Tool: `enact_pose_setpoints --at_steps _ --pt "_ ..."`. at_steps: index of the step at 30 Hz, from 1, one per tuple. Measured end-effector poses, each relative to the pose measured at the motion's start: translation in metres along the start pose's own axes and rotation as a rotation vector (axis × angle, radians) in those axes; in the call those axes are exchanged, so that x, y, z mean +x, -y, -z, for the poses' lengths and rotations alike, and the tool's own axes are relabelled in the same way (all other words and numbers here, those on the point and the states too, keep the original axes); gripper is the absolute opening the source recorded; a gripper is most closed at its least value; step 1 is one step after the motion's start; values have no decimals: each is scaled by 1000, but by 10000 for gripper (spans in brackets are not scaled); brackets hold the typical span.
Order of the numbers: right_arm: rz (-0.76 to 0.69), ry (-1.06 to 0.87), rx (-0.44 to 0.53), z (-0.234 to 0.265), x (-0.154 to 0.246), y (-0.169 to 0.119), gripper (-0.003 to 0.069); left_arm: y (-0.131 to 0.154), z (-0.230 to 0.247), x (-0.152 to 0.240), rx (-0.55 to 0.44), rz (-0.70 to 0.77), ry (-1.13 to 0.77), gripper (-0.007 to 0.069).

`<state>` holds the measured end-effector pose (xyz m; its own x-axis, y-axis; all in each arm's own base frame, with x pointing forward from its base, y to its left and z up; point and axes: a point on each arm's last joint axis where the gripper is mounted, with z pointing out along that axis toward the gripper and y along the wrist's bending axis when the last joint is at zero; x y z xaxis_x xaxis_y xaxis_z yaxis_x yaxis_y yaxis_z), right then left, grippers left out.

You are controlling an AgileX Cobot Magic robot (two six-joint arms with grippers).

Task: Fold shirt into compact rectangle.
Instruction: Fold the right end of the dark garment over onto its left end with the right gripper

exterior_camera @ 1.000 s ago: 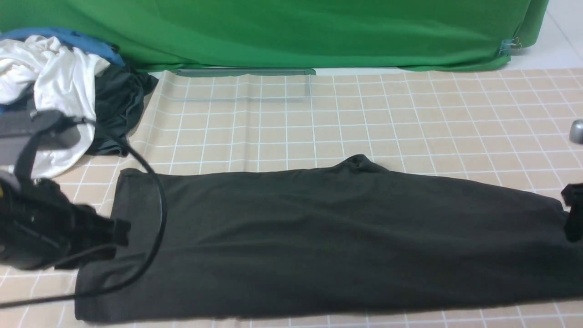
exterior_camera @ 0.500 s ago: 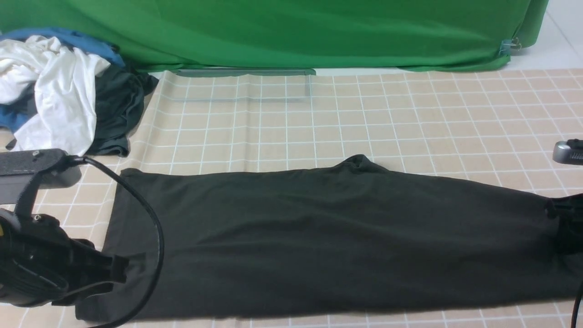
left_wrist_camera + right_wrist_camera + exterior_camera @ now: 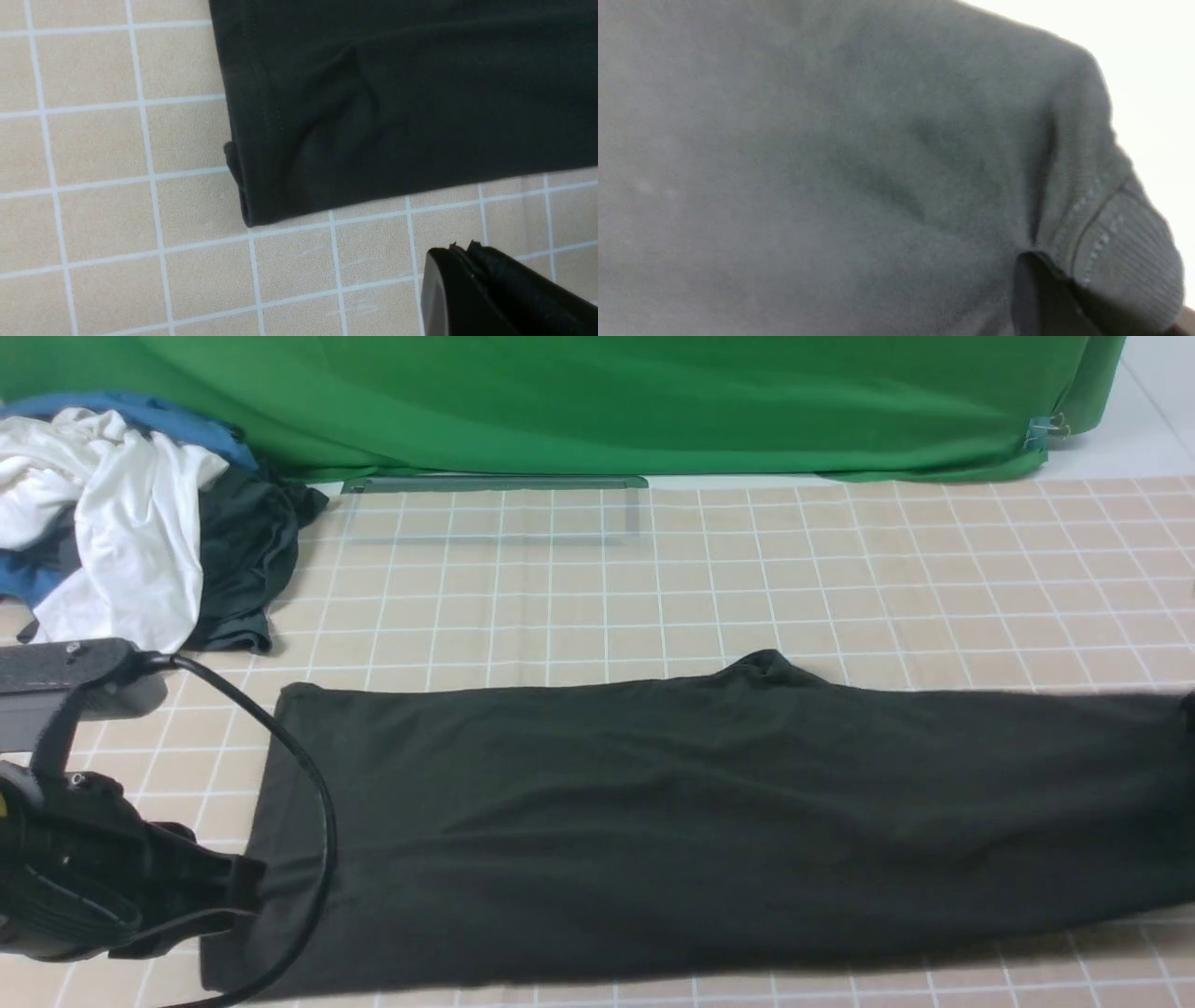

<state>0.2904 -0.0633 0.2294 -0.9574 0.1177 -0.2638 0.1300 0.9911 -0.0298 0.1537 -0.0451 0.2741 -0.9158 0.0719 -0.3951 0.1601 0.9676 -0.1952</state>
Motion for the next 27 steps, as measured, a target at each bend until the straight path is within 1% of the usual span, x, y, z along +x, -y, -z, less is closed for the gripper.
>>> enact_pose_setpoints --at_steps 3,7,8,10,11,12,13,15,17,18,20,24,25,26,27 --pt "7 99 -49 35 -6 -15 118 0 0 -2 0 0 17 18" --pt "72 164 -144 66 -13 -51 118 0 1 -3 -4 7 27 18" --pt "112 192 -202 78 -17 -74 118 -1 5 -5 -22 14 29 18" --pt "170 224 -275 91 -18 -102 118 -3 14 -11 -64 18 39 18" --pt "186 234 -298 95 -17 -111 118 -4 19 -13 -84 17 48 18" --pt "223 259 -355 104 -16 -133 118 -5 25 -16 -110 13 50 18" --pt "236 266 -380 108 -14 -142 118 -5 30 -19 -129 8 56 18" --pt "299 295 -472 121 -9 -178 118 -6 45 -25 -174 0 74 18" --pt "344 312 -540 129 -4 -208 118 -6 56 -30 -190 3 100 18" --pt "357 314 -557 131 -3 -217 118 -5 60 -31 -190 2 112 18" --pt "386 320 -602 133 0 -242 118 -4 68 -31 -185 1 142 18" --pt "459 289 -659 124 9 -298 118 -1 83 -25 -171 0 202 18" --pt "460 288 -661 123 10 -300 118 -1 84 -24 -169 0 206 18" --pt "480 273 -679 118 13 -322 118 0 90 -20 -166 -1 228 18" --pt "497 263 -688 114 15 -335 118 0 93 -17 -164 -2 242 18"
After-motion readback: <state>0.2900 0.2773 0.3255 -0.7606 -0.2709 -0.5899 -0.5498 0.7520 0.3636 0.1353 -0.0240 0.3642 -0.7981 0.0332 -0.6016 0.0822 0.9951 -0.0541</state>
